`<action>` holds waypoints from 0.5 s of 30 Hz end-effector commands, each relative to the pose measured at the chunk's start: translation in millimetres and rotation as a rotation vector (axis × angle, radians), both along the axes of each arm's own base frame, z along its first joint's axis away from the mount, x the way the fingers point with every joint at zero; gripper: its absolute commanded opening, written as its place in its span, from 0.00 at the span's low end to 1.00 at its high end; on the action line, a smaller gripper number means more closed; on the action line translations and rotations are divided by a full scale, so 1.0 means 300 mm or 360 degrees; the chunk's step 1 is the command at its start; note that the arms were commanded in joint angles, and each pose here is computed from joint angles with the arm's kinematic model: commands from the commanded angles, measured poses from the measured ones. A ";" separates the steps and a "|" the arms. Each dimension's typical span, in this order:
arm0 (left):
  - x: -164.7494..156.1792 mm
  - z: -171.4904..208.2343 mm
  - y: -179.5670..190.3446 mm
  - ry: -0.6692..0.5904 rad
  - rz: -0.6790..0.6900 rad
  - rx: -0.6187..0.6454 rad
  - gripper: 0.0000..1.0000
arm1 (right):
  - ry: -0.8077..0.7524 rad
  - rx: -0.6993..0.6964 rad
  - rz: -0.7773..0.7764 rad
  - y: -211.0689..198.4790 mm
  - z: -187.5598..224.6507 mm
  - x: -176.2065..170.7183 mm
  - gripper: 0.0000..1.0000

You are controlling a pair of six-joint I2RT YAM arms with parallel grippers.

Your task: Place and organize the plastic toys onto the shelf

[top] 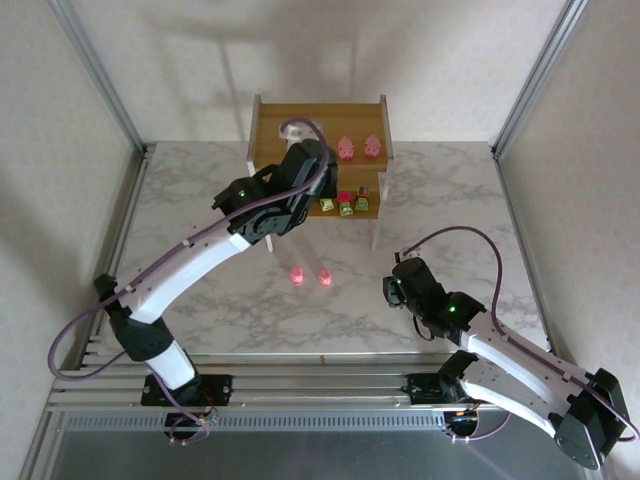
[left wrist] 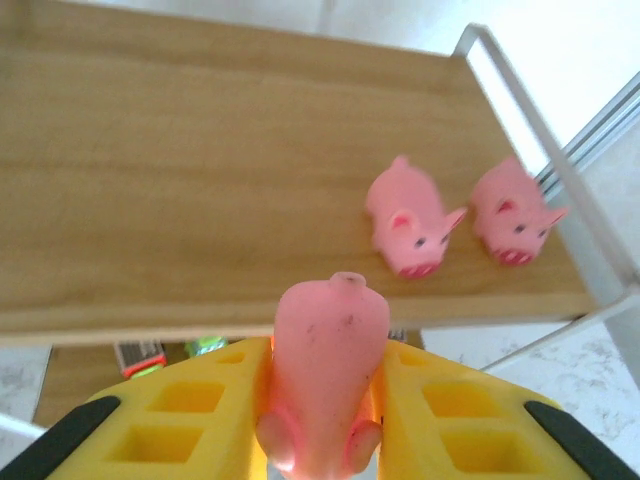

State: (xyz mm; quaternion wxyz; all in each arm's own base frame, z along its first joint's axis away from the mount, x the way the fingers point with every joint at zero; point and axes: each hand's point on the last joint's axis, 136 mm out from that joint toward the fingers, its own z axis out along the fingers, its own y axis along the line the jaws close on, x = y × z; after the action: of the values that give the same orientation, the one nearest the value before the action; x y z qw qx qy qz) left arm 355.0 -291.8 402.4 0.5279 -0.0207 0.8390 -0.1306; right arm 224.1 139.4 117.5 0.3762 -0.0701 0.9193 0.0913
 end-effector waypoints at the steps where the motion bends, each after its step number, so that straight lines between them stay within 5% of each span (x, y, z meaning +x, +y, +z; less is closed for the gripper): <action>1: 0.040 0.023 0.016 -0.0018 0.0013 0.0131 0.30 | -0.0024 0.0015 -0.0036 -0.012 0.001 0.006 0.32; 15: 0.205 -0.006 0.057 -0.0002 0.0103 0.0144 0.31 | -0.0028 0.0016 -0.0041 -0.016 0.001 0.004 0.32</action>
State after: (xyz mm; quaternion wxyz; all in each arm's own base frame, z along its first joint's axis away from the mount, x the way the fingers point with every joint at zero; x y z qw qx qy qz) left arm 412.9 -277.3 397.0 0.5322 -0.0331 0.8424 -0.0783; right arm 224.0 139.2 120.8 0.3814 -0.0685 0.9169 0.0953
